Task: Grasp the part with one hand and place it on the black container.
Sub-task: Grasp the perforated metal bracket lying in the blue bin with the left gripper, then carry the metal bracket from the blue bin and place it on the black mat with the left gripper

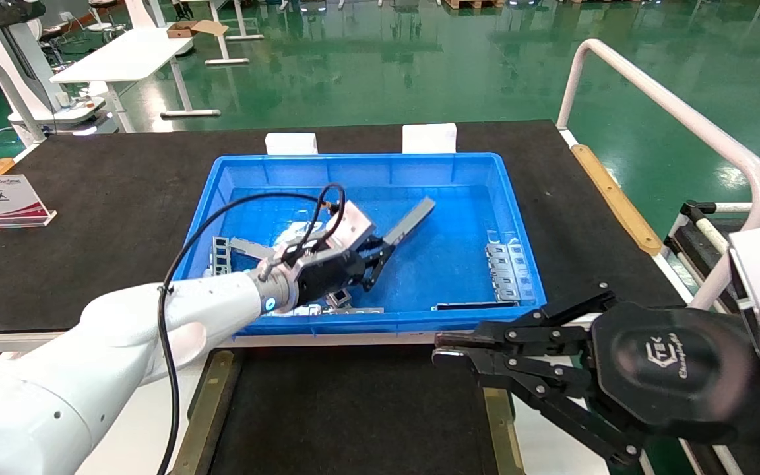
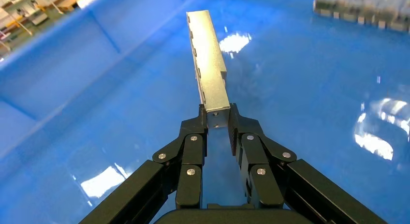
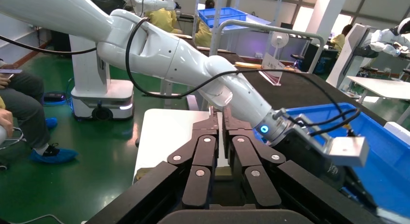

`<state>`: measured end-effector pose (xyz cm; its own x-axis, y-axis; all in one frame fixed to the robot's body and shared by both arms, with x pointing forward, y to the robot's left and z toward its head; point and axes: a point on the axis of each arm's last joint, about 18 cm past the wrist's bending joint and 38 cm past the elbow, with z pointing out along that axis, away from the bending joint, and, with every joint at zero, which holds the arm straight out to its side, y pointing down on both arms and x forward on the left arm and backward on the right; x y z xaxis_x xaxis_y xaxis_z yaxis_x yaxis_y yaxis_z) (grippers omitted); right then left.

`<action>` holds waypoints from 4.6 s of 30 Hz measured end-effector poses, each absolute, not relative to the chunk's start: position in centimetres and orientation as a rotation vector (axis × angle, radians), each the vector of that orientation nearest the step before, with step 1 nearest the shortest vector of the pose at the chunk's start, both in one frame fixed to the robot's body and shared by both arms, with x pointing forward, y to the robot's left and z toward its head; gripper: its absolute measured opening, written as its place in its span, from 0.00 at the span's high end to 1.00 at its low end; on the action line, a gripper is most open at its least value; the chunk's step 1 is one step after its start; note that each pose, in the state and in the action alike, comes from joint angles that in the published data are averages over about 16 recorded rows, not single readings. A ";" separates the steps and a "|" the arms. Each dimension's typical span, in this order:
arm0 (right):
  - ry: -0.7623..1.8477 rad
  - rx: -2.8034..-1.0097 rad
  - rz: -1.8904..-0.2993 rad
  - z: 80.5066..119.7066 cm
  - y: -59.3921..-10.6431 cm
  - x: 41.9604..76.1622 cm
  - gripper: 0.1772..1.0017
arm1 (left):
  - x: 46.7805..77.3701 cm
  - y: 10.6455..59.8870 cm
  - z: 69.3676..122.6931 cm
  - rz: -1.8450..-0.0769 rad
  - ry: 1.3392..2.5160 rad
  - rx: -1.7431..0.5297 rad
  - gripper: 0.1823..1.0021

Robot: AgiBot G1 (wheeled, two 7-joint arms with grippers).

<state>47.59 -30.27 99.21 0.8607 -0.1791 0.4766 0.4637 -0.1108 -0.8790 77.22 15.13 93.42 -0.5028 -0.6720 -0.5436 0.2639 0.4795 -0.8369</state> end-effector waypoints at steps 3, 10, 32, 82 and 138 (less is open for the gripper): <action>-0.229 -1.594 -0.552 99.2 -30.3 47.6 0.93 | 77.0 14.9 94.3 -1.223 1.738 -0.337 0.88; -0.229 -1.594 -0.552 99.2 -30.3 47.6 0.97 | 75.9 14.5 96.1 -1.312 1.736 -0.267 0.90; -0.229 -1.594 -0.552 99.2 -30.3 47.6 0.98 | 65.7 20.3 93.0 -1.696 1.897 0.154 0.90; -0.229 -1.594 -0.552 99.2 -30.3 47.6 0.98 | 55.5 21.3 68.0 -1.725 1.853 -1.015 0.90; -0.229 -1.594 -0.552 99.2 -30.3 47.6 0.95 | 60.0 13.1 64.4 -1.660 1.395 -1.504 0.87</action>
